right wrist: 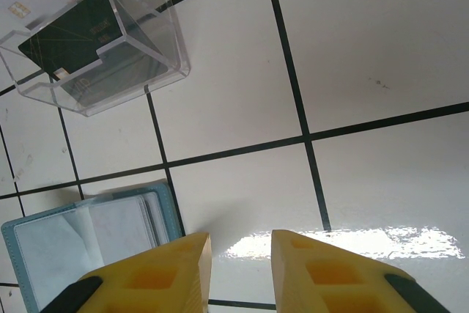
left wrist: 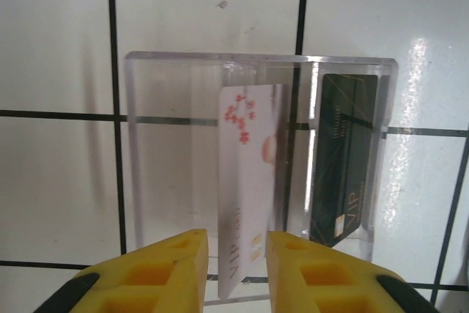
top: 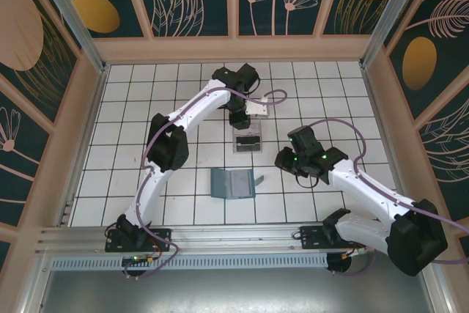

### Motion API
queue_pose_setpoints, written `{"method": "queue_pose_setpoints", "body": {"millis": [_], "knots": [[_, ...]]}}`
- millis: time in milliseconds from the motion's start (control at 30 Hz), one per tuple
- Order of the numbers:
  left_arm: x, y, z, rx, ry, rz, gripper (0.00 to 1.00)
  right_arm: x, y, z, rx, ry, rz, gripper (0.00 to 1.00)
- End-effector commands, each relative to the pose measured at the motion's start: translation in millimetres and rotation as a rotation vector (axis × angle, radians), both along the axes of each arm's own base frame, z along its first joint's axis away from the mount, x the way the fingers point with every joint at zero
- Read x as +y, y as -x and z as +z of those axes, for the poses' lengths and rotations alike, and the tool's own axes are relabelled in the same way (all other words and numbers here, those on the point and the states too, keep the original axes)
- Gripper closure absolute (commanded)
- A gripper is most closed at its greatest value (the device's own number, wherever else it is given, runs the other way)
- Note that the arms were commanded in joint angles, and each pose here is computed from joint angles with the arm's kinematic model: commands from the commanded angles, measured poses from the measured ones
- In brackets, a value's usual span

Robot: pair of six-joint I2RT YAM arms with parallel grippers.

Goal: Take the credit cards out of the card holder

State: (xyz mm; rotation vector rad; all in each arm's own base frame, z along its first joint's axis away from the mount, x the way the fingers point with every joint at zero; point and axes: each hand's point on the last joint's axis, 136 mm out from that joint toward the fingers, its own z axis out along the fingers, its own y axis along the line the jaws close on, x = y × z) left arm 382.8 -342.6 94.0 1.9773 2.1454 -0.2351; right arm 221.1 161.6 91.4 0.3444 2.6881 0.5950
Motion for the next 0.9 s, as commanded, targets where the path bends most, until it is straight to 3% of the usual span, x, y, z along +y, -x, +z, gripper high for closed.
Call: {"method": "queue_pose_setpoints", "body": {"millis": [0,200,333,600,867], "knots": [[-1.8,-9.0,22.7,-0.053,0.042,0.012,0.69,0.3,-5.9,6.8,-0.012,-0.002,-0.007,0.71],[-11.2,-6.1,53.2,-0.078,0.141,0.021,0.68,6.1,-7.0,9.8,-0.015,-0.016,0.013,0.72],[-13.9,-10.6,68.9,-0.127,0.214,0.104,0.68,11.8,-7.4,11.0,-0.018,-0.024,0.032,0.71],[-7.5,-24.2,103.4,-0.23,0.436,0.46,0.68,36.1,-3.3,6.6,0.004,-0.039,0.121,0.66],[20.4,-9.1,123.7,-0.158,0.608,0.839,0.67,53.8,-2.0,-2.7,0.028,-0.038,0.175,0.65]]}}
